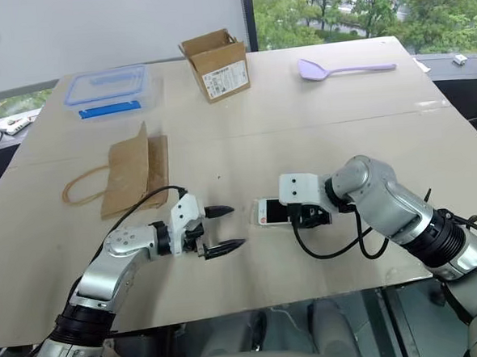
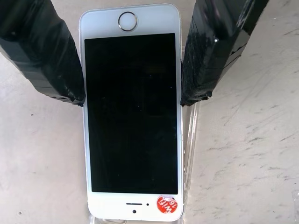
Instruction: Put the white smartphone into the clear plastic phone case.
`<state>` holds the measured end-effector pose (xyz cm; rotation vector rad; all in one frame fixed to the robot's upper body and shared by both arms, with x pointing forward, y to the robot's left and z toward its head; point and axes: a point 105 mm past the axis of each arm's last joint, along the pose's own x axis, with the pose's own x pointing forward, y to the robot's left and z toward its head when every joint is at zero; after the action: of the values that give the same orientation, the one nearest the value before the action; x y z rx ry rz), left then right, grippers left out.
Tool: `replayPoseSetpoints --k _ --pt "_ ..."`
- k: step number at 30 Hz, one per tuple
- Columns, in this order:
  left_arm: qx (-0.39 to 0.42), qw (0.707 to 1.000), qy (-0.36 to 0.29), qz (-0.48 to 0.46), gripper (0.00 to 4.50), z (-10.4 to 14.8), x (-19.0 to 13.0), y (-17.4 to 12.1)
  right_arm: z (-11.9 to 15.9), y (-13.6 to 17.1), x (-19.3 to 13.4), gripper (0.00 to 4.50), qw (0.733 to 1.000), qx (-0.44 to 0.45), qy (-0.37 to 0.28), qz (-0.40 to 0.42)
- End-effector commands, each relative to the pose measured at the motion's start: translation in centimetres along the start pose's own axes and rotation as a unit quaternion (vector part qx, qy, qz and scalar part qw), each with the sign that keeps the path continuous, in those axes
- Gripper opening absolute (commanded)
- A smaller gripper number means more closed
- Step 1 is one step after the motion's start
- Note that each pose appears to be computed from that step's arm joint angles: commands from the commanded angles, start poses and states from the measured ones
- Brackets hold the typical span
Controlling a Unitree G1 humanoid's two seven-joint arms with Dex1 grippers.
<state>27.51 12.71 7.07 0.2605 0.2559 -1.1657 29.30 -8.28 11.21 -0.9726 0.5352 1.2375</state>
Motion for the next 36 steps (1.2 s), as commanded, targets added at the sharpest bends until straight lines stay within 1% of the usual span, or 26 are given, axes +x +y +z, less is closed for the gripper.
replayPoseSetpoints --k 1,5,8,12,16,20,22,25,29,36 --pt "0.006 1.0 -0.004 -0.009 4.5 0.1 0.4 -0.4 -0.9 1.8 0.8 2.75 0.999 -0.006 0.033 0.039" --pt "0.005 1.0 -0.001 -0.009 4.5 -0.2 0.4 -0.4 -1.3 2.4 1.2 2.75 0.998 -0.012 0.052 0.044" --pt "0.008 1.0 -0.003 -0.01 4.5 0.1 0.4 -0.4 -1.5 2.2 1.4 2.75 0.997 0.006 0.069 0.036" --pt "0.012 1.0 -0.005 -0.01 4.5 0.7 0.5 -0.3 -0.6 2.1 1.5 2.75 0.995 0.073 0.052 0.034" --pt "0.012 1.0 -0.006 -0.012 4.5 1.1 0.7 -0.4 -0.2 2.1 1.4 2.75 0.994 0.098 0.042 0.031" --pt "0.012 1.0 -0.005 -0.013 4.5 1.4 0.7 -0.2 -0.4 2.1 1.1 2.75 0.994 0.088 0.053 0.025" --pt "0.012 1.0 -0.005 -0.013 4.5 1.6 0.8 -0.1 -0.7 2.2 1.1 2.75 0.996 0.062 0.063 0.022" --pt "0.013 1.0 -0.006 -0.015 4.5 1.8 0.9 -0.1 -0.2 3.1 1.0 2.75 0.997 0.026 0.054 0.044" --pt "0.013 1.0 -0.005 -0.016 4.5 1.9 0.9 -0.2 -0.2 3.2 1.2 2.75 0.997 0.018 0.055 0.042" --pt "0.011 1.0 -0.001 -0.015 4.5 1.2 0.8 -0.5 -0.3 3.1 1.7 2.75 0.997 -0.027 0.056 0.034"
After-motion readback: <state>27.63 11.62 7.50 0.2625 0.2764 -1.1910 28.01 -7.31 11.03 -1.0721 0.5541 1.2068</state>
